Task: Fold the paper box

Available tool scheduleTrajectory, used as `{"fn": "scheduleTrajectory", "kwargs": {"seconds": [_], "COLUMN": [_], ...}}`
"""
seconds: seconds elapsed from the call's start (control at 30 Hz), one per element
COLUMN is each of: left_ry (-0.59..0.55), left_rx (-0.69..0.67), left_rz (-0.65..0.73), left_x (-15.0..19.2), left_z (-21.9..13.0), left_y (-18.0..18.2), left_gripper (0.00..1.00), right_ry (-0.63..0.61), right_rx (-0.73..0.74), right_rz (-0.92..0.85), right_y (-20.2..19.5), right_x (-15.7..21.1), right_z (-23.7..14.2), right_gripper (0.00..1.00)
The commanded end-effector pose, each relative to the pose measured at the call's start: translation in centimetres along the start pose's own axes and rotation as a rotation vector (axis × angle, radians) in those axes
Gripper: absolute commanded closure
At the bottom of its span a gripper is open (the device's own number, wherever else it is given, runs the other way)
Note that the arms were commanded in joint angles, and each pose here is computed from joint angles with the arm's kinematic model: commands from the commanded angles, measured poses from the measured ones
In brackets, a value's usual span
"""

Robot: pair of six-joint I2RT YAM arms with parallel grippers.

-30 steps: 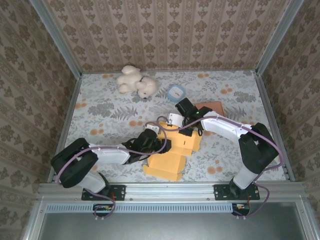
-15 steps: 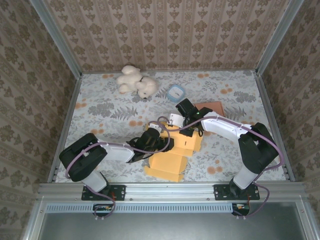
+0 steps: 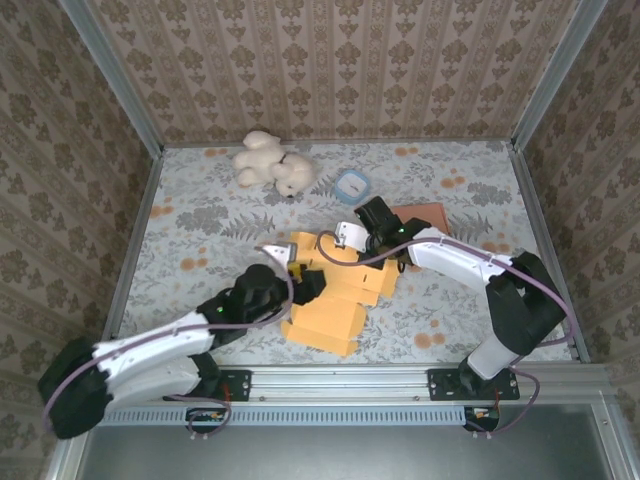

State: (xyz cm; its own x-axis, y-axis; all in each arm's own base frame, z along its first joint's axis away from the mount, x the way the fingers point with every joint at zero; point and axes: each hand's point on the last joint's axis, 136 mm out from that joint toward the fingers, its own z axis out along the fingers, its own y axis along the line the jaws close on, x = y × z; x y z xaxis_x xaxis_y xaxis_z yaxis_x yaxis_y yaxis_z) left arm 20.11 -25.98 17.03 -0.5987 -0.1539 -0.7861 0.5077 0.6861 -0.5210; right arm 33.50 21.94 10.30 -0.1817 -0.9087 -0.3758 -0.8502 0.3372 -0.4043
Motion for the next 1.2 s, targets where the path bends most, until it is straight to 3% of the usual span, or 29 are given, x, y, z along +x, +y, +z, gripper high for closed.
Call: {"fn": "scheduleTrajectory", "kwargs": {"seconds": [0.0,0.13,0.3,0.63,1.0,1.17], "left_ry": [-0.028,-0.110,-0.168,-0.171,-0.184,-0.193], "left_rx": [-0.194,-0.250,-0.275,-0.341,-0.429,-0.436], "left_rz": [0.075,0.067,0.022,0.014,0.022,0.019], "left_x": [0.9,0.4,0.5,1.5,2.5,3.1], "left_z": [-2.8,-5.5,-6.9,-7.0,-7.1,-7.0], "left_y": [4.7,7.1,9.2,11.5,13.9,14.6], "left_gripper": [0.33,0.33,0.34,0.35,0.36,0.36], "right_ry": [-0.077,-0.118,-0.068,-0.115,-0.086,-0.128], "right_rx": [0.087,0.186,0.343,0.608,0.722,0.658], "right_rz": [-0.053,-0.124,-0.250,-0.517,-0.647,-0.781], "right_y": [-1.0,-1.7,-3.0,-2.4,-0.3,3.1], "right_x": [-1.4,-2.6,-3.6,-7.3,-5.2,-3.6], "right_z": [-1.9,-3.4,-4.6,-6.4,-3.7,-1.9], "right_gripper": [1.00,1.00,1.00,1.00,1.00,1.00]}}
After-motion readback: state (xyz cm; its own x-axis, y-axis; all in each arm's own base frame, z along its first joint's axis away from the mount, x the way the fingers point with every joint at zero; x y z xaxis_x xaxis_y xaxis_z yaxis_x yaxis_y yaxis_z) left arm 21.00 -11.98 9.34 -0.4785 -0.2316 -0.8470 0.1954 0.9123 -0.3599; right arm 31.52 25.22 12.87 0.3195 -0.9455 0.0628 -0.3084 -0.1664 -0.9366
